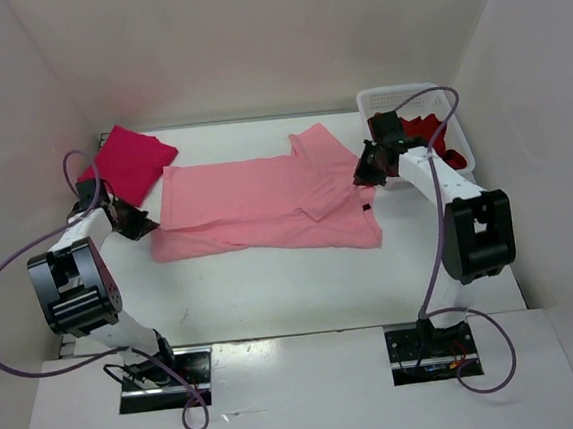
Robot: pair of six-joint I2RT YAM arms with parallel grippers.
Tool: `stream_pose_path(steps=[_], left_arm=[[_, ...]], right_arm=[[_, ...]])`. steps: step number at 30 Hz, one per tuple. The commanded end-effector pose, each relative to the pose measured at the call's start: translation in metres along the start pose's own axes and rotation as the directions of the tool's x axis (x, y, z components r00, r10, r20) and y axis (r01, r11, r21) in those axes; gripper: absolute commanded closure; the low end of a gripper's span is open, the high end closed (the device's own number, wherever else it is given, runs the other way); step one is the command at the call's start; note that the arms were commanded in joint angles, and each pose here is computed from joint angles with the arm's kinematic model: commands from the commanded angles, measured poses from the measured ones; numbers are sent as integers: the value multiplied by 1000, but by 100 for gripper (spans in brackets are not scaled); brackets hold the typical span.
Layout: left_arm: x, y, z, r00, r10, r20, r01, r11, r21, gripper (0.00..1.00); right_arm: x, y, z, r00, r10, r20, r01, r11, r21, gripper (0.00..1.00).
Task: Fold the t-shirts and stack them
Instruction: Fold the flattened tshirt in 1/3 of the way
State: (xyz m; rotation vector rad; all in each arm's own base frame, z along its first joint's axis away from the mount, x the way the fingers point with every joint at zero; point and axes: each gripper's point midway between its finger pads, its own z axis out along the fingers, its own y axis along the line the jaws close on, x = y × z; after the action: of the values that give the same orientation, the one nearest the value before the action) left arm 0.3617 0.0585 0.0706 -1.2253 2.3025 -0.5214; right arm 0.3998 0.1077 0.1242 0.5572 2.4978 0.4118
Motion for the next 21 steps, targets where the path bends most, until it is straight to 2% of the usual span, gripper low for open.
stream_pose_path(steps=[1, 4, 6, 8, 10, 11, 12, 15, 16, 18, 20, 21], left_arm=[[-9, -11, 13, 999, 46, 25, -46, 999, 6, 100], [-8, -17, 20, 997, 67, 27, -67, 998, 9, 100], [-7, -20, 22, 997, 74, 22, -74, 997, 11, 97], [-8, -27, 19, 997, 69, 25, -70, 997, 40, 91], [-14, -39, 13, 996, 81, 46, -84, 993, 77, 81], [-12, -40, 9, 996, 80, 36, -82, 993, 81, 70], [-12, -41, 8, 995, 89, 34, -92, 993, 79, 66], [-9, -38, -8, 992, 106, 65, -111, 992, 68, 62], [-9, -40, -19, 989, 113, 94, -120, 990, 78, 59], [4, -24, -21, 992, 100, 79, -105, 993, 61, 57], [17, -21, -30, 993, 101, 64, -106, 991, 80, 57], [31, -7, -26, 995, 92, 35, -93, 994, 58, 57]], right_arm=[[-42, 8, 14, 993, -43, 105, 42, 999, 18, 100], [-59, 13, 19, 988, -62, 140, 59, 998, 28, 100], [-62, 12, 29, 989, -62, 135, 57, 997, 42, 99], [-71, 16, 30, 986, -63, 154, 57, 997, 43, 97], [-75, 20, 28, 984, -62, 165, 57, 998, 35, 94], [-80, 24, 17, 980, -62, 188, 59, 998, 21, 90], [-80, 24, 12, 979, -61, 193, 59, 998, 17, 81], [-64, 15, -8, 979, -52, 195, 50, 999, 14, 69], [-58, 17, -13, 981, -40, 191, 42, 999, -10, 67], [-37, 9, -27, 984, -14, 176, 20, 999, -35, 67], [-17, 10, -33, 989, 30, 143, -17, 996, -91, 79], [4, 0, -36, 992, 50, 113, -39, 995, -97, 92]])
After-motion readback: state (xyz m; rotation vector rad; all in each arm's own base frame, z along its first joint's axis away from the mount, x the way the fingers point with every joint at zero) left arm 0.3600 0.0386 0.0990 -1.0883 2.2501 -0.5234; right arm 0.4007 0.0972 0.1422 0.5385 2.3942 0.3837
